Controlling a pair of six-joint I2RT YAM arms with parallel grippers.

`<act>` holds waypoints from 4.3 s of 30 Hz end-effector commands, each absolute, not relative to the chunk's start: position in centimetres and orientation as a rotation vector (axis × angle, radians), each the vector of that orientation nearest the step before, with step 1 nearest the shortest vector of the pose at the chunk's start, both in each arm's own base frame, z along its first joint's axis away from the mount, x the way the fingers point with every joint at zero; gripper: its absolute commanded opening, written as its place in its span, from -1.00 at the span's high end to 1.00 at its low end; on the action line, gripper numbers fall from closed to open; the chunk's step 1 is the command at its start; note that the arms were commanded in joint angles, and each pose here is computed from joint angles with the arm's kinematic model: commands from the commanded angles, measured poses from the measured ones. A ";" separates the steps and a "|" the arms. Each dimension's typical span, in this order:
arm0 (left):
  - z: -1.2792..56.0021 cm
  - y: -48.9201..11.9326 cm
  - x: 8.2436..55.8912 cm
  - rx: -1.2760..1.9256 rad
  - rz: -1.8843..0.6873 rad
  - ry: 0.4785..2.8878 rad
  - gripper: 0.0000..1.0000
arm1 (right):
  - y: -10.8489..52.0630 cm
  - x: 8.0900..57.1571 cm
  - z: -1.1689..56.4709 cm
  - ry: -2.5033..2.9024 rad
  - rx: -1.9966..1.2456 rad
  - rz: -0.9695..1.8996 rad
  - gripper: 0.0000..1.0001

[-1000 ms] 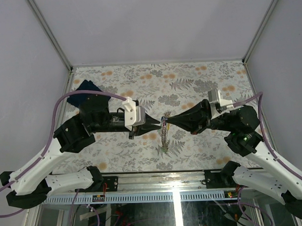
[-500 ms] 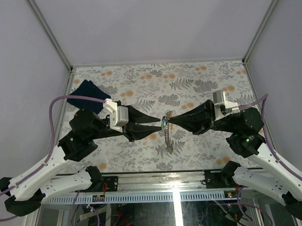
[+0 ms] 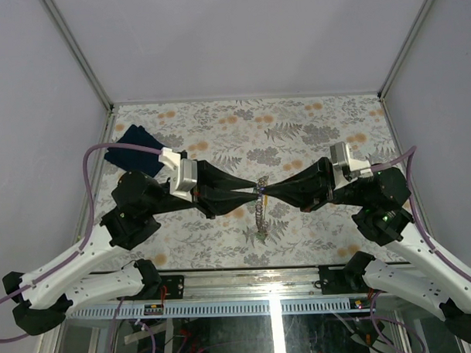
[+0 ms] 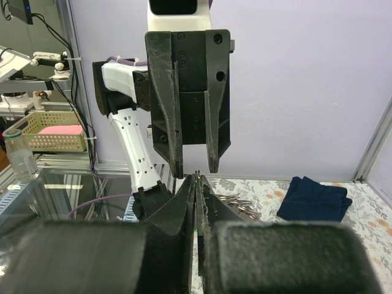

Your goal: Put the keys on the keyring

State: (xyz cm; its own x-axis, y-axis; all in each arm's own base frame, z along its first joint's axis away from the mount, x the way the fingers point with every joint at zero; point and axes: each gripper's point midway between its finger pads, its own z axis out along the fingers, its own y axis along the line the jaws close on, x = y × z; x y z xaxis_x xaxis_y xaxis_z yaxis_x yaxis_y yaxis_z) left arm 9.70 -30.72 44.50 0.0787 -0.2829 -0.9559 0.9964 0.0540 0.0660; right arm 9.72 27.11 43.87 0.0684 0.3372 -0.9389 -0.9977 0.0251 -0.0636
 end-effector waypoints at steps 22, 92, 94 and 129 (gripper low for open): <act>43.4 -31.9 9.4 1.084 -1.265 0.977 1.00 | 25.7 8.6 47.9 0.760 -0.949 1.245 1.00; 38.9 -29.7 12.1 1.539 -0.847 1.377 0.94 | 29.5 12.2 39.2 1.107 -1.174 1.201 1.00; 39.5 -29.6 11.9 1.512 -0.859 1.344 0.75 | 29.2 11.9 40.0 1.072 -1.149 1.203 1.00; 44.5 -30.2 9.5 1.210 -1.087 1.007 0.44 | 27.3 9.0 45.1 0.852 -1.074 1.262 1.00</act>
